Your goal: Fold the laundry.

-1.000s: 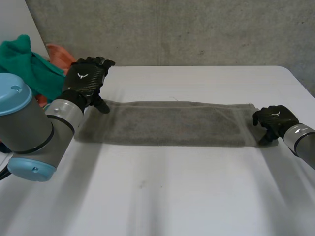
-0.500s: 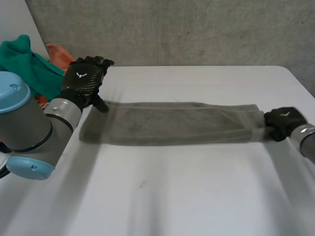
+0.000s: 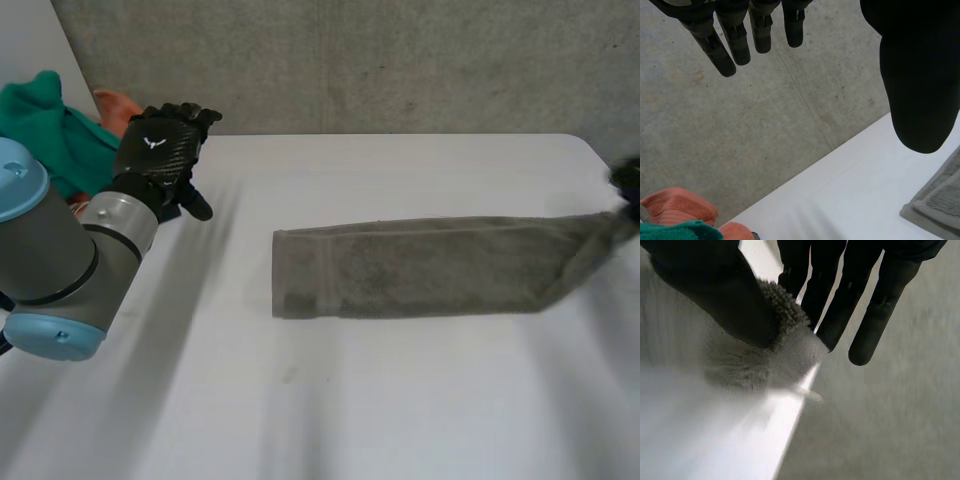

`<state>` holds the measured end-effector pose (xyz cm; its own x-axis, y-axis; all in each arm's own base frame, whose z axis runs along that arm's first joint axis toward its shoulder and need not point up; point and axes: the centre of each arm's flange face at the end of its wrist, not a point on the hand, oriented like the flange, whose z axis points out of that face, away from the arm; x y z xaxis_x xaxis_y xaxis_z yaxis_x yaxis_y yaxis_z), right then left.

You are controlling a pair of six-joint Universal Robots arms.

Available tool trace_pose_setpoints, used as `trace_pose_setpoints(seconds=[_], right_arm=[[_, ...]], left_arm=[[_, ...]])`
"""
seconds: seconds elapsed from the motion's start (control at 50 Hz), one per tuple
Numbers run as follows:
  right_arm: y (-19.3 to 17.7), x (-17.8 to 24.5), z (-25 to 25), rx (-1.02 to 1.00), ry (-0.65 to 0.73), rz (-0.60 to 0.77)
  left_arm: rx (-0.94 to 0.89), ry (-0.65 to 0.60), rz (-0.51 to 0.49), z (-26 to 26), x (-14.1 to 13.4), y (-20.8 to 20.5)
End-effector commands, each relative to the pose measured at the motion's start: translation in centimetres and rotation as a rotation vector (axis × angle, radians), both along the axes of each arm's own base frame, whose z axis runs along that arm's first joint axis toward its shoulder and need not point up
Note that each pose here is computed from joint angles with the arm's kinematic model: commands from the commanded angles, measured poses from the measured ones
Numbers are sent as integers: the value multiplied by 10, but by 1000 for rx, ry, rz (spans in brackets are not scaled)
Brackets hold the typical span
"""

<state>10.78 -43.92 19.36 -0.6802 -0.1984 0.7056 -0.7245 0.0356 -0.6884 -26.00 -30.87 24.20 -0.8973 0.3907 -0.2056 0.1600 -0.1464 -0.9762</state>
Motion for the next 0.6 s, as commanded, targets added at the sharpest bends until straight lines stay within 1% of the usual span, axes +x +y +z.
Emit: trace_pose_setpoints(seconds=[0.02,0.08,0.1,0.14,0.16,0.22,0.24,0.32,0.36,0.54,0.6], right_arm=[[79,155,31,-100,-58,446],[116,199,24,-107,-52,620],[140,222,15,-112,-38,731],[163,241,2,-101,-21,831],[183,255,-13,-90,4,916],[206,269,-34,-72,49,1009],[219,275,-45,-72,85,1051],[233,284,-55,-95,152,1089],[236,286,-55,-94,155,1088],[249,292,-41,-28,5,1049],[247,293,-44,-22,4,1012]], left_arm=[[-1,6,7,2,2,-1],[1,5,15,1,4,-2],[3,4,17,0,4,-2],[2,5,17,1,5,-3],[2,5,20,1,5,-3],[1,5,20,1,6,-3],[-1,6,20,2,6,-3],[-2,6,21,2,6,-4],[-2,6,21,2,6,-4],[-2,6,18,2,4,-4],[2,5,17,0,4,-3]])
